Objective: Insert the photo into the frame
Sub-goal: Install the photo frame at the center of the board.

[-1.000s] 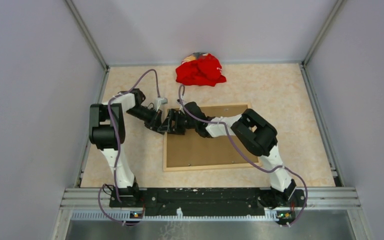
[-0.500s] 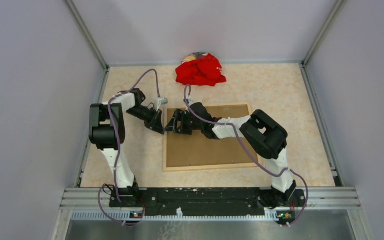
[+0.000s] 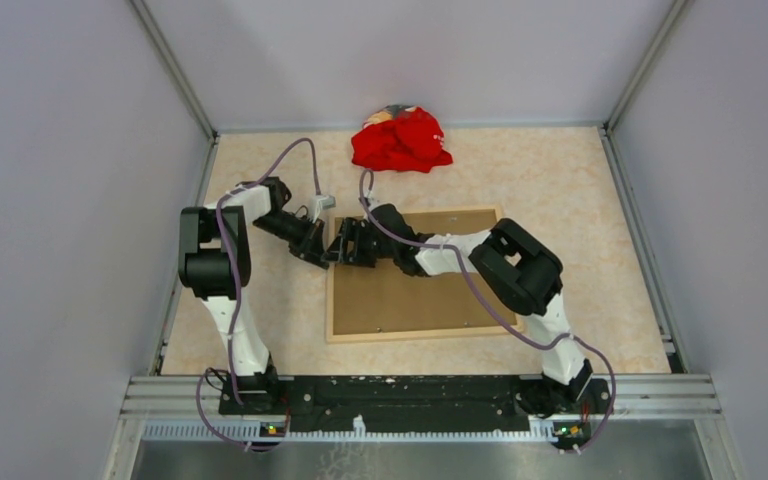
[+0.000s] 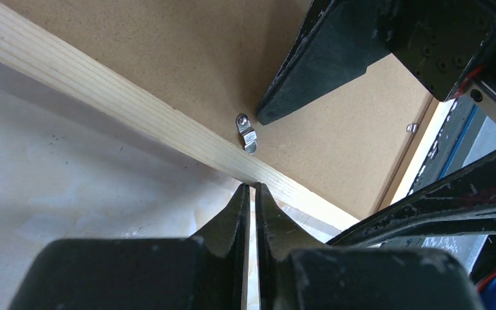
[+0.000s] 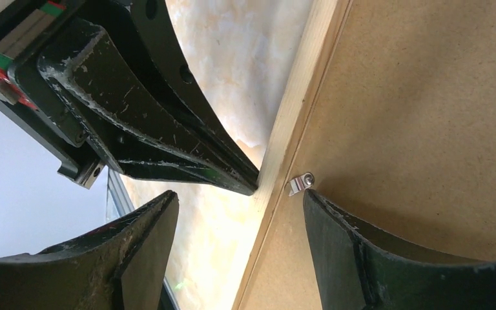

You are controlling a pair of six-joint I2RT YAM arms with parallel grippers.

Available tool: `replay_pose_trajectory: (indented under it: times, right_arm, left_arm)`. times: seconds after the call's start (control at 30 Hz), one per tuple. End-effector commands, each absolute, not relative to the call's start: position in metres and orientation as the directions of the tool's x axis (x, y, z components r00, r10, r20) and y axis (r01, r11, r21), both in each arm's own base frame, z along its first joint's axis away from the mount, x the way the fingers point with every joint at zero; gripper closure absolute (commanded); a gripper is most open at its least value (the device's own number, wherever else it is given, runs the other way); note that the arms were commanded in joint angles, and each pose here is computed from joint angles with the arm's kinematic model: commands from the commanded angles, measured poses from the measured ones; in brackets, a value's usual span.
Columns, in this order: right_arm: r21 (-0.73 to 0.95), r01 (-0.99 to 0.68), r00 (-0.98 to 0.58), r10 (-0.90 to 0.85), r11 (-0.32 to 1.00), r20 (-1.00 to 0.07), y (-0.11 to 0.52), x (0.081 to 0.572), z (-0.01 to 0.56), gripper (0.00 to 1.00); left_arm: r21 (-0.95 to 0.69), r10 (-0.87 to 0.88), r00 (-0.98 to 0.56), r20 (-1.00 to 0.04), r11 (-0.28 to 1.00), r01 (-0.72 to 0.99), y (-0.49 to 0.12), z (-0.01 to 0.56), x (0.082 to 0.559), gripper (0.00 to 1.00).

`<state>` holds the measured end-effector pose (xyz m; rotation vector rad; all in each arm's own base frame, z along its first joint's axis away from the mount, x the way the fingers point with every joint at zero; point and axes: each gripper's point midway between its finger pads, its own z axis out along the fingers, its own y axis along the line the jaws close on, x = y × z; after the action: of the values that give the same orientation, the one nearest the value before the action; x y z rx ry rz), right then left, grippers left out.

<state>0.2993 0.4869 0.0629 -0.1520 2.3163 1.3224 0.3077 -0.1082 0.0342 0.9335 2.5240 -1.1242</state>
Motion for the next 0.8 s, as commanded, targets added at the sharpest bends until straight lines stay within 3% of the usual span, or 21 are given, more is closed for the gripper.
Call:
replay_pose_trajectory:
  times: [0.0, 0.77]
  right_arm:
    - [0.771, -0.314, -0.882, 0.13, 0.554, -0.453, 0.496, 0.302, 0.055, 0.3]
    - [0.775, -0.282, -0.899, 0.126, 0.565, -0.419, 0.49, 0.283, 0.053, 0.31]
  left_arm:
    - [-0.534, 0.503, -0.724, -0.472, 0.491, 0.689, -0.107, 0.023, 0.319, 0.9]
    - [-0.536, 0.508, -0.723, -0.468, 0.487, 0.689, -0.106, 0.021, 0.318, 0.9]
